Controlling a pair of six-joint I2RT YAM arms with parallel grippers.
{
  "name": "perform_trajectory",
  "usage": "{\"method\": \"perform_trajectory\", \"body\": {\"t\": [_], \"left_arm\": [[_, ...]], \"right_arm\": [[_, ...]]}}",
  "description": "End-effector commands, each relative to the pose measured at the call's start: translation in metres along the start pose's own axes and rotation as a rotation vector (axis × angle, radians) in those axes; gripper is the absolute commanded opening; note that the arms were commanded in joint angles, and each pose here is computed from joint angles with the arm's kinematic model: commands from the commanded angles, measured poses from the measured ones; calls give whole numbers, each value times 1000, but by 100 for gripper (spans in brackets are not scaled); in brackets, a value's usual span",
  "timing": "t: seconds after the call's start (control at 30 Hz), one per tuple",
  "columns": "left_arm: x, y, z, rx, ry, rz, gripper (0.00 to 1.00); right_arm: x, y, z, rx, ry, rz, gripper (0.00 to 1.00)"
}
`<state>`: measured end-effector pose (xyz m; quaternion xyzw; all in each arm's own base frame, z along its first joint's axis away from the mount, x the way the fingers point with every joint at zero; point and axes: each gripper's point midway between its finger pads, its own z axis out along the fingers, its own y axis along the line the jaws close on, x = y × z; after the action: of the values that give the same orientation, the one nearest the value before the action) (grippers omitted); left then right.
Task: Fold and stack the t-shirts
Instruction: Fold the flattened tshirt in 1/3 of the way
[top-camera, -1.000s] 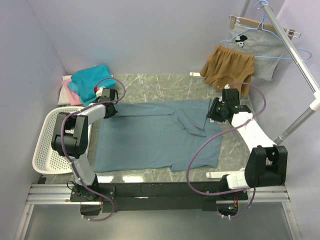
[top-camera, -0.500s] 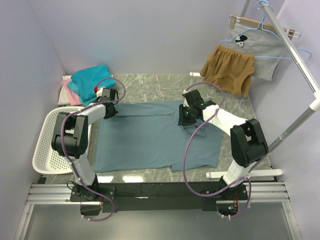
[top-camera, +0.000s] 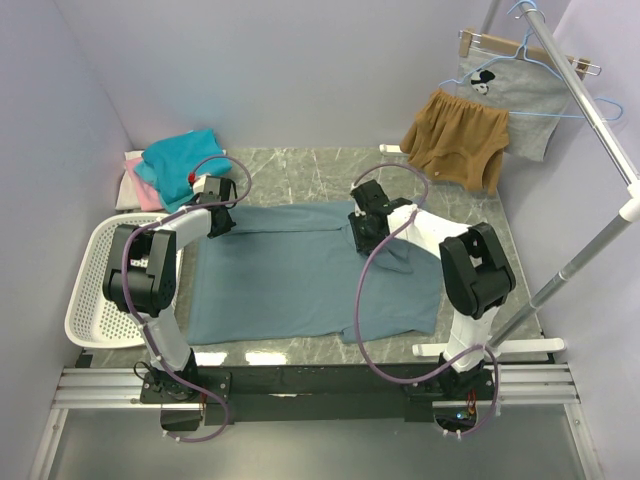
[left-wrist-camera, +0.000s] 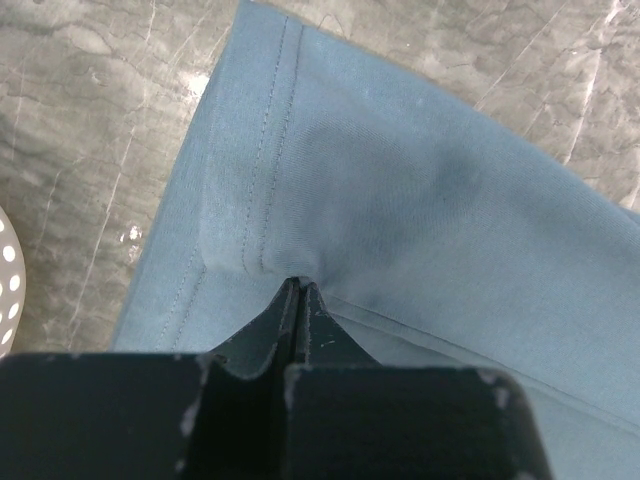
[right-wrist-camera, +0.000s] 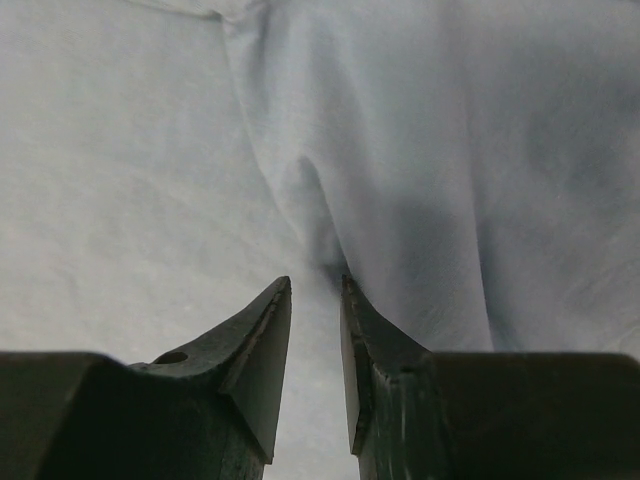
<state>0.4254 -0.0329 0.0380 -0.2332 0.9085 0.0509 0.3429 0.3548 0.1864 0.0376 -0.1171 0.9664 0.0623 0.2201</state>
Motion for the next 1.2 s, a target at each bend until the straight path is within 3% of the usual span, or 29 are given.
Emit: {"method": "perform_trajectory", "body": {"t": [0.0,0.53,0.57,0.7,0.8,0.97,1.17], "left_arm": [[-16,-13,-2,36,-38,4,1],[-14,-11,0,26,-34,11,1],[-13,-11,0,25,-33,11,1],[-13,-11,0,28,-31,11,1],[-12,-12,1,29,-27,12,1],[-12,-11,1,23,-27,13,1],[-15,-12,0,26,-34,14,1]], "right_arm": [[-15,-1,-3,38,-25,-42,33],[-6,-13,17,118,43,-63,32],[-6,-13,17,119,40,-63,30],[-6,-14,15,119,35,-62,8],[-6,-14,15,119,41,-63,0],[-12,-11,5,103,12,-57,0],[-25,13,-38,-14,-52,-56,0]]}}
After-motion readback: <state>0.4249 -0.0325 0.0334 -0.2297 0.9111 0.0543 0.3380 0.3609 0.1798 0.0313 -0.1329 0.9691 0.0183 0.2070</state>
